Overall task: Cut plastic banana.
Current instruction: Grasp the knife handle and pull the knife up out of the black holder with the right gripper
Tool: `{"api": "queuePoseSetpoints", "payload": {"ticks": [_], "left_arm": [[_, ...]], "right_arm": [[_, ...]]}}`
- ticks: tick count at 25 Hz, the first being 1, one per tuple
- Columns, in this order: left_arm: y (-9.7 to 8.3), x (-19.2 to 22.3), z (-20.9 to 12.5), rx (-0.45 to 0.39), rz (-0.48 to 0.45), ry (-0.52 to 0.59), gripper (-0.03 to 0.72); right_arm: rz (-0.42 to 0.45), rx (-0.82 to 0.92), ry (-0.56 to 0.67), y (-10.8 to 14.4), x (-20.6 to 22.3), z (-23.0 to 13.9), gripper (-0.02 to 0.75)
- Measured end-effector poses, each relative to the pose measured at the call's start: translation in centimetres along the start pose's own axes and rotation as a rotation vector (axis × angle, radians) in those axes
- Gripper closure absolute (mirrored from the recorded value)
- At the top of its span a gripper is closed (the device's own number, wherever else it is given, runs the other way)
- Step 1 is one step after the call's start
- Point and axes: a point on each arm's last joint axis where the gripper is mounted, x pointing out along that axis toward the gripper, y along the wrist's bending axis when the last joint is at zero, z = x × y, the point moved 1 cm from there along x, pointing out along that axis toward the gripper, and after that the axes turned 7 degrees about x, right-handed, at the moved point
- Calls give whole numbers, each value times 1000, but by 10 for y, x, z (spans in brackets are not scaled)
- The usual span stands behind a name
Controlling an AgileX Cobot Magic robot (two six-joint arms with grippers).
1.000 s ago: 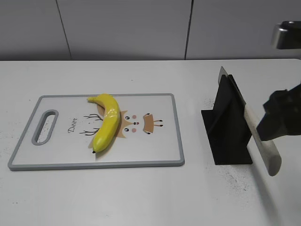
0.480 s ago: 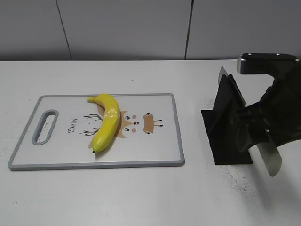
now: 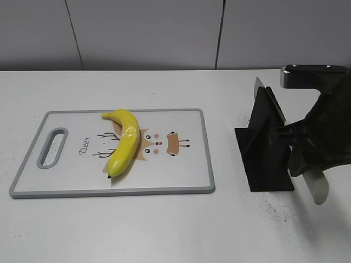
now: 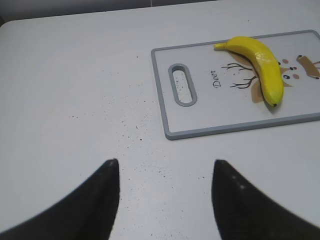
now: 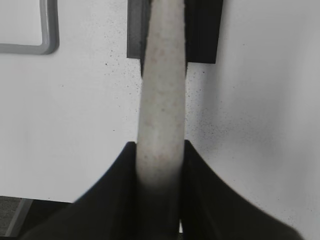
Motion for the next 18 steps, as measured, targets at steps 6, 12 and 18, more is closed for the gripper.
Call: {"api": "queuePoseSetpoints", "payload": {"ticks": [6, 12, 18], "left_arm": [[0, 0, 0, 0, 0, 0, 135], [0, 0, 0, 0, 0, 0, 135], [0, 0, 0, 0, 0, 0, 139]], "right_arm": [[-1, 3, 1, 0, 0, 0, 565], [25, -1, -43, -1, -15, -3, 566], [42, -14, -117, -3, -39, -7, 566]]}}
